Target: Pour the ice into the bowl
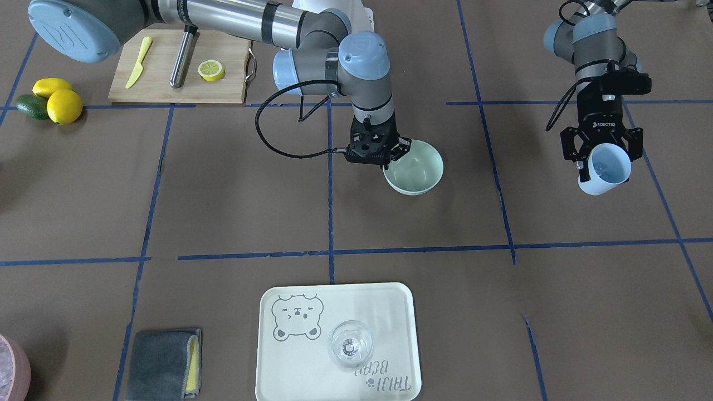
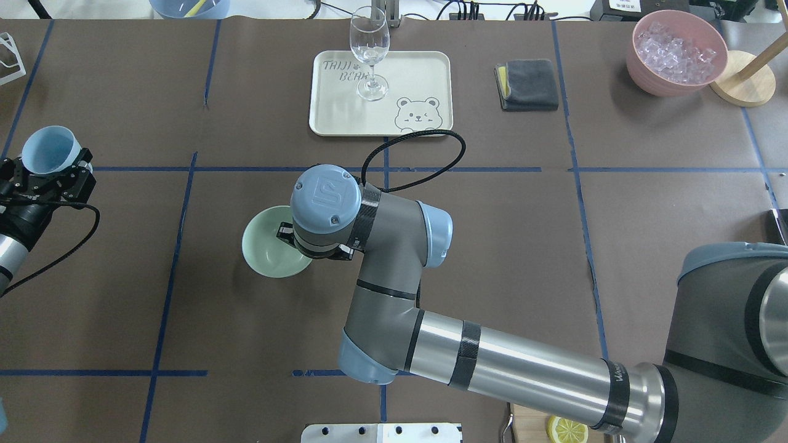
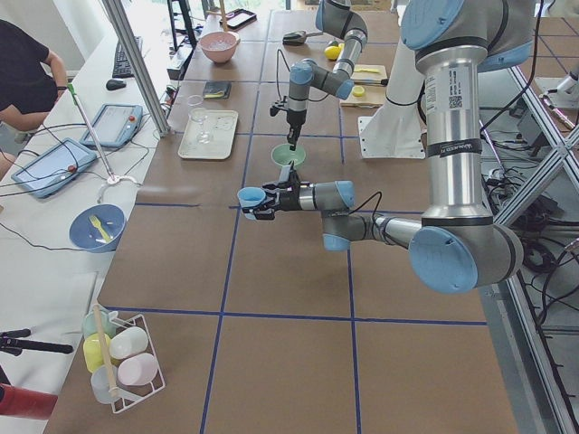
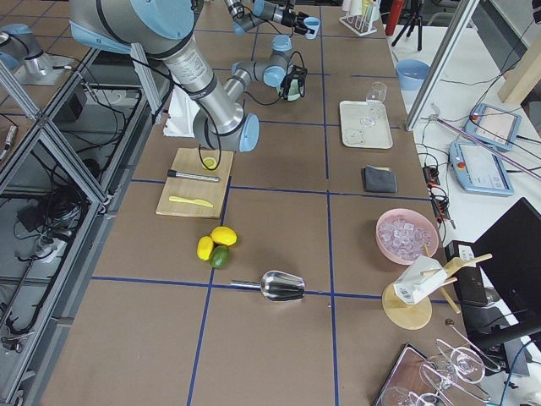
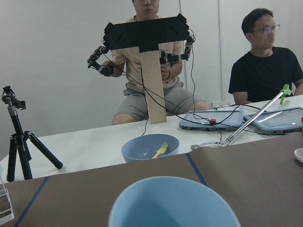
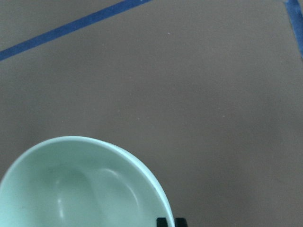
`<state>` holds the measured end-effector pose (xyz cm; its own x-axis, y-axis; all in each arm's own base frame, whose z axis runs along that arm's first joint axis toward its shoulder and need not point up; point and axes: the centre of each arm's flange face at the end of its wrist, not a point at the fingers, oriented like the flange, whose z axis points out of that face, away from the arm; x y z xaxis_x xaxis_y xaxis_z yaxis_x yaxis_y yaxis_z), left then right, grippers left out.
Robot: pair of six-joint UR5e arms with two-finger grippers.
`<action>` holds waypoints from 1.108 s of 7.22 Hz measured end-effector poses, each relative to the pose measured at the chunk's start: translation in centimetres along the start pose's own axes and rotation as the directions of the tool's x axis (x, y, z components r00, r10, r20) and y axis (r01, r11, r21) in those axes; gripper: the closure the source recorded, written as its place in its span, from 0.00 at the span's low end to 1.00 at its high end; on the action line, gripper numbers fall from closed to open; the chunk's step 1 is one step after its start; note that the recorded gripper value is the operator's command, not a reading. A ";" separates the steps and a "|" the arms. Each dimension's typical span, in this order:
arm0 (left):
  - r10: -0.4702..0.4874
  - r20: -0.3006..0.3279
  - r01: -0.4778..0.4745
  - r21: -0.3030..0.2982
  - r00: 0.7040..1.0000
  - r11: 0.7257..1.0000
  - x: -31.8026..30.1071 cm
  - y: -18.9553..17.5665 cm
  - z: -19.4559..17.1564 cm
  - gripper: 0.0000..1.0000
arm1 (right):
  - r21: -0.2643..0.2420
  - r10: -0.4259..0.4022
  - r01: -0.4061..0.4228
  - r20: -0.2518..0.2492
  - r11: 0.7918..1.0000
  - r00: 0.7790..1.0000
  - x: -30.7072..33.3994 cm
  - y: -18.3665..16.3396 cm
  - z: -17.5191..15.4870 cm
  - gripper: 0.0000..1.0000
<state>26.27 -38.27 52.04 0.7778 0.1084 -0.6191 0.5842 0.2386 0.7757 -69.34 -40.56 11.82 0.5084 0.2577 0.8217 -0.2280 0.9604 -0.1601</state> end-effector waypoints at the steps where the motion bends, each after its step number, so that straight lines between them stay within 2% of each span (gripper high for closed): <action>1: 0.003 -0.004 -0.003 -0.002 1.000 1.000 0.3 0.0 0.0 1.00 | 0.003 -0.002 0.002 0.016 1.000 1.000 -0.2 -0.1 -0.8 0.00; 3: 0.038 -0.019 -0.038 -0.035 0.999 0.999 2.2 0.7 -0.1 1.00 | 0.010 -0.001 0.001 0.070 1.000 0.998 2.6 -2.6 -4.7 0.00; 5: 0.081 -0.039 -0.084 -0.082 0.996 0.993 7.9 0.6 0.1 1.00 | -0.001 -0.019 0.019 0.093 1.000 0.996 9.8 -6.3 -8.6 0.00; 6: 0.081 -0.054 -0.085 -0.082 0.995 0.993 10.9 0.3 -0.5 1.00 | -0.003 -0.037 0.037 0.092 0.999 0.995 12.7 -7.6 -9.8 0.00; 8: 0.073 -0.046 -0.074 -0.025 0.996 0.997 17.6 0.2 -2.6 1.00 | -0.015 -0.062 0.064 0.087 0.998 0.994 16.9 -9.8 -11.6 0.00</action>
<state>39.47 -33.85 40.98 0.8066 0.1700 -0.5661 0.5191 0.2543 0.8160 -48.85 -44.42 20.95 0.4474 0.1870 0.8745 -0.1829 0.9764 -0.1152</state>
